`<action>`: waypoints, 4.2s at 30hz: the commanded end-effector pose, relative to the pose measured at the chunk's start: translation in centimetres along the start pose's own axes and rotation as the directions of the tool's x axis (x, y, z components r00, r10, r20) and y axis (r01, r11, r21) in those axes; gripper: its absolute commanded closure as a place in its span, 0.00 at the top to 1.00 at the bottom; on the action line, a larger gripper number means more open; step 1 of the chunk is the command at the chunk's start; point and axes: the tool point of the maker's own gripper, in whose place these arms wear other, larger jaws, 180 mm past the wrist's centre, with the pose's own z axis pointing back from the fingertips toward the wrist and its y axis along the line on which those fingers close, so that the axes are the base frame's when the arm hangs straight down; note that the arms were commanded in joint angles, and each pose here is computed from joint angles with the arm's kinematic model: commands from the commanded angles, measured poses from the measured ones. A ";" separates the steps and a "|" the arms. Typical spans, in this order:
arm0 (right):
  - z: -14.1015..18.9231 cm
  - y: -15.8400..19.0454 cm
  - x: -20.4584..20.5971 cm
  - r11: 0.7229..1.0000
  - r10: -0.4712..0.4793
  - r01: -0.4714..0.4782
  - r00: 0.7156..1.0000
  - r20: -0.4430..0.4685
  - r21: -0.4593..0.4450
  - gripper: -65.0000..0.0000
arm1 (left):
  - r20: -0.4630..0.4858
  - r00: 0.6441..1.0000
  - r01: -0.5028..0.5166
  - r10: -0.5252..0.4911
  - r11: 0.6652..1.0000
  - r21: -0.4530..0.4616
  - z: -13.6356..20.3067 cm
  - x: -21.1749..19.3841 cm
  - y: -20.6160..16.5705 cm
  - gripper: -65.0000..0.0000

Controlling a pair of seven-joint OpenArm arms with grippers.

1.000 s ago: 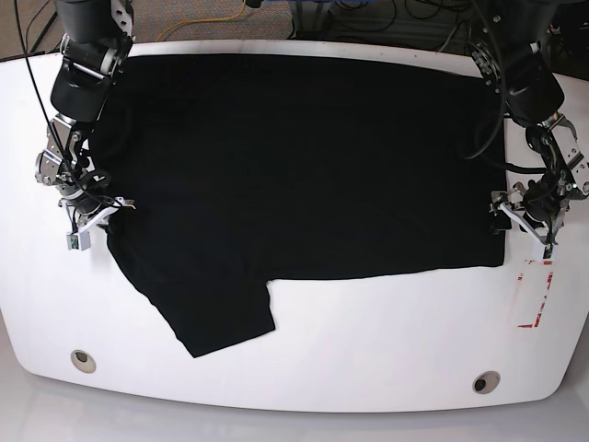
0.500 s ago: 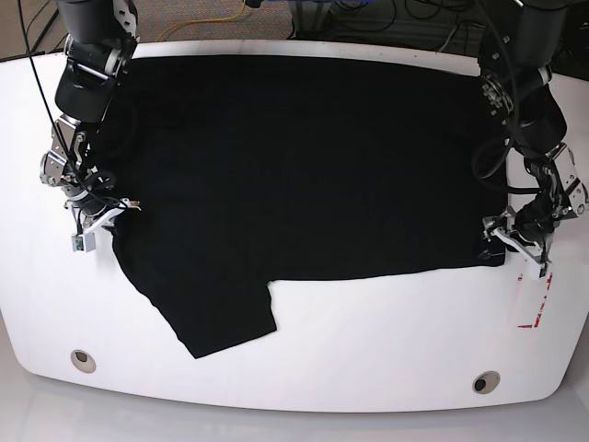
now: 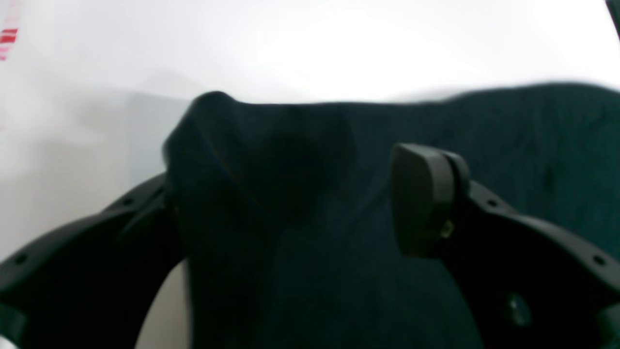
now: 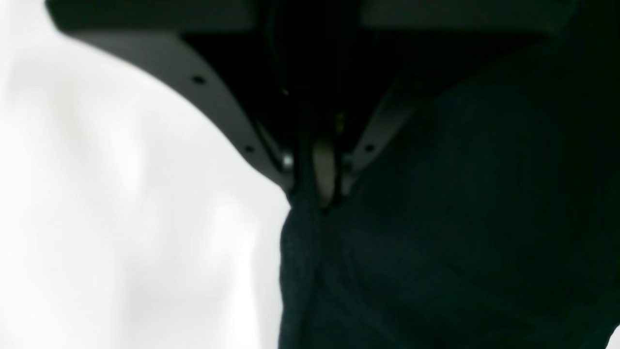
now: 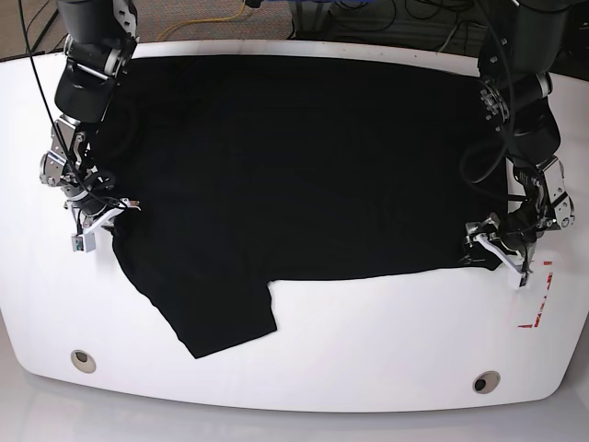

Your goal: Layout the t-shirt on the table in an organized manner, then fold the t-shirt properly

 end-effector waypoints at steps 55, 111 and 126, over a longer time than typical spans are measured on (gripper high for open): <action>0.3 -1.1 10.1 0.996 0.030 -0.017 0.987 0.159 -0.082 0.65 | -0.031 0.999 0.012 -0.011 1.000 0.020 -0.2 -1.3 0.0 0.00; -5.5 2.1 7.2 0.997 -0.072 0.072 0.986 0.150 0.006 0.39 | -0.052 0.989 0.140 -0.137 0.989 0.040 1.1 -0.8 -0.5 0.00; -4.8 0.7 7.7 0.998 -0.058 0.062 0.986 0.156 -0.017 0.00 | -0.061 0.988 0.146 -0.143 0.989 0.037 1.0 -1.0 -0.6 0.00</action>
